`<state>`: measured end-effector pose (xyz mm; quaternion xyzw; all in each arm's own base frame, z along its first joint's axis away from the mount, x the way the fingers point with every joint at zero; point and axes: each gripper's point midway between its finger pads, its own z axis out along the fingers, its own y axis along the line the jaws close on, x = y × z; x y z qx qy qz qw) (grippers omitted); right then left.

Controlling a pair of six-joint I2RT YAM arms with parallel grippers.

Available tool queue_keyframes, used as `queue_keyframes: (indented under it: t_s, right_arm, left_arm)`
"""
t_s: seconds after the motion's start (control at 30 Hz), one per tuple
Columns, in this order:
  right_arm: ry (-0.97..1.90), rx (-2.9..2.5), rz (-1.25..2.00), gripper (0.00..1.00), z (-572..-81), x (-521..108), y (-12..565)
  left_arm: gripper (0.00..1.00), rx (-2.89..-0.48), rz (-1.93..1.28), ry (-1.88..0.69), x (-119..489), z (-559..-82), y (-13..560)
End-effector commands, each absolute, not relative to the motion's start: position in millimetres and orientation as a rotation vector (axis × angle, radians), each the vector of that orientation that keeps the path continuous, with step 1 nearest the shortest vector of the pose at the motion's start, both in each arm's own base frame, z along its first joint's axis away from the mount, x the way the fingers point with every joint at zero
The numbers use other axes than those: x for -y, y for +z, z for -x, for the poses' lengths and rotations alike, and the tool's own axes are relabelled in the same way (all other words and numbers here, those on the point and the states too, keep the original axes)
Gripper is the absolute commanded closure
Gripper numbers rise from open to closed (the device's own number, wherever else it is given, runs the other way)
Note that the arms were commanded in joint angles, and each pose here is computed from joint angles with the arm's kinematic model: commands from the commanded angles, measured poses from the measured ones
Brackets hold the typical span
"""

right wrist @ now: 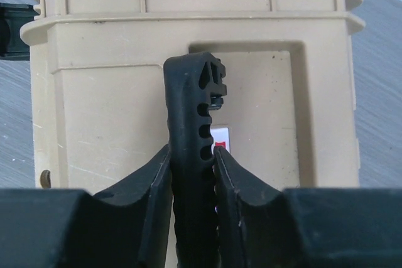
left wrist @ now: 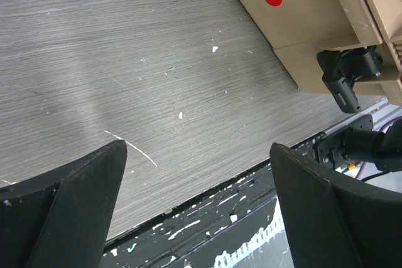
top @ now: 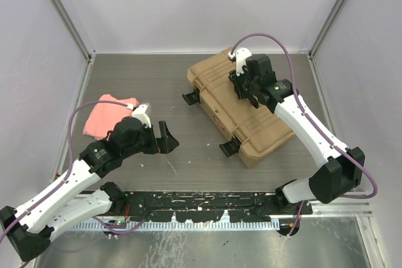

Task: Pack the tool kit
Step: Close the toolbox at the center of the board.

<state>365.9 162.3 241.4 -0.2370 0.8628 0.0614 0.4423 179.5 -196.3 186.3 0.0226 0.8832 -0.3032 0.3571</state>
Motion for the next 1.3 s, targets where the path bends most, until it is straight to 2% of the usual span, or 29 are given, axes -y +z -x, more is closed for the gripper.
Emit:
queue_keyframes:
  t_s: [0.0, 0.37, 0.57, 0.77, 1.07, 1.27]
  right_arm:
    - [0.227, -2.043, 0.69, 0.68, -344, -188, 253]
    - [0.318, -1.99, 0.87, 0.76, -306, -229, 245]
    - [0.408, -1.971, 0.904, 0.76, -291, -250, 247]
    - [0.5, -1.96, 0.885, 0.76, -279, -270, 249]
    - [0.649, -1.951, 0.91, 0.77, -259, -292, 251]
    - [0.713, -1.91, 0.975, 0.76, -248, -304, 258]
  left_arm:
    - [0.02, -2.211, -0.017, -0.759, 190, -188, 200]
    - [0.02, -2.267, 0.133, -0.721, 178, -192, 182]
    - [0.02, -2.26, 0.27, -0.831, 172, -198, 182]
    - [0.02, -2.133, 0.415, -1.009, 160, -211, 198]
    - [0.02, -1.879, 0.582, -1.329, 151, -246, 192]
    - [0.02, -1.812, 0.559, -1.335, 149, -263, 195]
